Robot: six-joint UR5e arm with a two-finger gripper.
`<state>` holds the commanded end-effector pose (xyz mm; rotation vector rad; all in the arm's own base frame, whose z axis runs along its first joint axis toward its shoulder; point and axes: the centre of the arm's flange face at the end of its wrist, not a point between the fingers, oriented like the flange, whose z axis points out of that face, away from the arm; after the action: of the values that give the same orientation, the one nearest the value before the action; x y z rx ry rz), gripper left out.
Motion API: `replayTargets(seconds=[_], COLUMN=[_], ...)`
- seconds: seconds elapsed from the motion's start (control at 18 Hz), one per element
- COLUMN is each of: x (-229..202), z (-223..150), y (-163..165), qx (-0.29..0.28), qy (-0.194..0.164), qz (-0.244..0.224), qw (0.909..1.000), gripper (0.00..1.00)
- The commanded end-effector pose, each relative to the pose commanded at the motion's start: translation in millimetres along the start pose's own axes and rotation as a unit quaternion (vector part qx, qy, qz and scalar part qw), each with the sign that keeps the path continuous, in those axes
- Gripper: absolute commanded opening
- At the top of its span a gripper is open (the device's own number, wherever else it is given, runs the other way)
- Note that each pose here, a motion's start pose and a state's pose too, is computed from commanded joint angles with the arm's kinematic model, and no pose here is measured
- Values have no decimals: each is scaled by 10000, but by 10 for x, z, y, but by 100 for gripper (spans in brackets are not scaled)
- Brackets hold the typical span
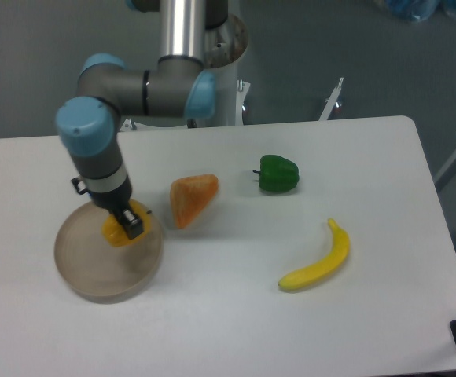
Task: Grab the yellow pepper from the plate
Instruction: 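Lift the yellow pepper off the plate and carry it toward the banana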
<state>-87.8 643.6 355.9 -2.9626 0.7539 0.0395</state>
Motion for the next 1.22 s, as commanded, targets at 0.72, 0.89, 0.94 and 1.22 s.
replayTargets(seconds=[0.72, 0.89, 0.94, 1.22], x=[-1150, -1409, -1489, -1683], z=[-320, -270, -235, -235], y=[1327, 1645, 1732, 1992], qx=[7, 26, 23, -367], qy=[593, 590, 593, 456], qz=[-130, 257, 434, 895], qw=[9982, 9979, 9973, 9943], gripper=[34, 33, 33, 33])
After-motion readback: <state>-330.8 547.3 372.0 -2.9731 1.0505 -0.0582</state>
